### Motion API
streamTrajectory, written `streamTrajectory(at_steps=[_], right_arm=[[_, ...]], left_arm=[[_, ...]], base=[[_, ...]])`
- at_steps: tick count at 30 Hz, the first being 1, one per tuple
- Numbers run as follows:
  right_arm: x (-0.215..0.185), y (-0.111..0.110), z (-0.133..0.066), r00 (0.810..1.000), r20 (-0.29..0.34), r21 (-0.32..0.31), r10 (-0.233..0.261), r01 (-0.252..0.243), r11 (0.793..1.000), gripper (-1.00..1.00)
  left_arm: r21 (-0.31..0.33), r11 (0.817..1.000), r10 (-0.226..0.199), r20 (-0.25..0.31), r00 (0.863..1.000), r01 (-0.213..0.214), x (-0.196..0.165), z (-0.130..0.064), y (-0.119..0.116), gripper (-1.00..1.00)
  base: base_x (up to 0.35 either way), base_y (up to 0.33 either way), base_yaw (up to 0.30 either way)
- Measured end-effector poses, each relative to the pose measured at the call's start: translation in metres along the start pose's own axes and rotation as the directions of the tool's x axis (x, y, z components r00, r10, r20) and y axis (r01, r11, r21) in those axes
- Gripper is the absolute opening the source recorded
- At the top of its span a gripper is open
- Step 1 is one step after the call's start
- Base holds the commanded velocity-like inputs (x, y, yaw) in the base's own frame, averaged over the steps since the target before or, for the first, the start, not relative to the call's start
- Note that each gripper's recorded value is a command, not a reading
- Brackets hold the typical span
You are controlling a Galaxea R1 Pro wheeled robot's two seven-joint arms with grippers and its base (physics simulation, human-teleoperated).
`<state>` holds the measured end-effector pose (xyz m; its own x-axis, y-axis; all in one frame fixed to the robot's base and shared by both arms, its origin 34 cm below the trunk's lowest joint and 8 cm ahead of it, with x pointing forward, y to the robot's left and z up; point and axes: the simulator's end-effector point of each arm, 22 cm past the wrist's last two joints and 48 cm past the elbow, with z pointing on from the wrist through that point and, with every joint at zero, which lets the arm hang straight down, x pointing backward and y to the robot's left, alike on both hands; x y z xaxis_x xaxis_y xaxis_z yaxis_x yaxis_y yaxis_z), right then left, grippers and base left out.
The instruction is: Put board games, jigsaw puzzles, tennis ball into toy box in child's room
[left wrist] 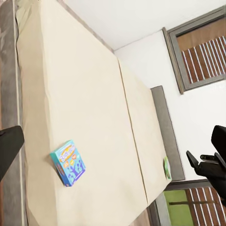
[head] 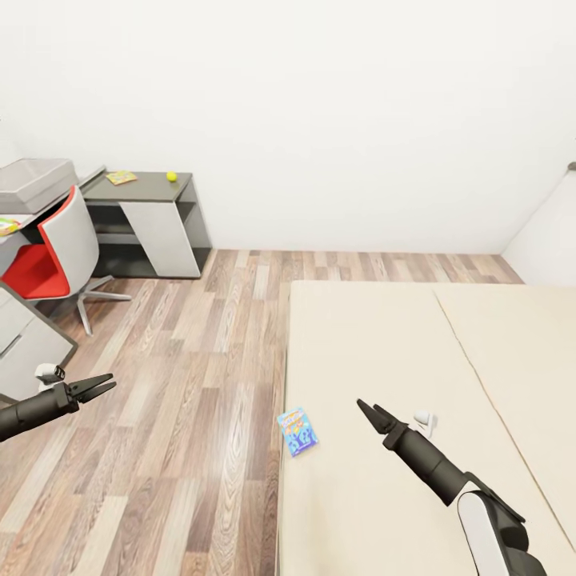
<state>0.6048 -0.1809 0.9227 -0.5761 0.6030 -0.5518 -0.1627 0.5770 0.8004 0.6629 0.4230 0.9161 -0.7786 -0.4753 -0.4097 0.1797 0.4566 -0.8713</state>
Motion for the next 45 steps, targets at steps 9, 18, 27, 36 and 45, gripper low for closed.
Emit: streamTrajectory(at_steps=[9, 18, 27, 36, 45], right_arm=[[-0.004, 0.005, 0.000, 1.000, 0.011, -0.003, -0.014, 0.014, 1.000, 1.00], [-0.008, 0.011, 0.000, 1.000, 0.019, -0.013, -0.022, 0.022, 1.000, 1.00], [-0.013, 0.016, -0.001, 0.999, 0.028, -0.019, -0.030, 0.031, 0.999, 1.00], [-0.018, 0.021, -0.002, 0.999, 0.037, -0.022, -0.038, 0.039, 0.999, 1.00], [-0.023, 0.026, -0.004, 0.998, 0.046, -0.029, -0.046, 0.048, 0.998, 1.00]], left_arm=[[0.006, 1.000, 0.011, 0.006, 1.000, -0.011, -0.004, -0.002, -0.007, 1.00], [0.013, 1.000, 0.022, 0.012, 1.000, -0.022, -0.008, -0.003, -0.014, 1.00], [0.020, 0.999, 0.032, 0.019, 0.999, -0.033, -0.012, -0.005, -0.021, 1.00], [0.027, 0.999, 0.043, 0.025, 0.999, -0.043, -0.016, -0.006, -0.028, 1.00], [0.033, 0.998, 0.054, 0.032, 0.998, -0.055, -0.020, -0.008, -0.035, 1.00]], base=[[0.000, 0.000, 0.000], [0.000, 0.000, 0.000], [0.000, 0.000, 0.000], [0.000, 0.000, 0.000], [0.000, 0.000, 0.000]])
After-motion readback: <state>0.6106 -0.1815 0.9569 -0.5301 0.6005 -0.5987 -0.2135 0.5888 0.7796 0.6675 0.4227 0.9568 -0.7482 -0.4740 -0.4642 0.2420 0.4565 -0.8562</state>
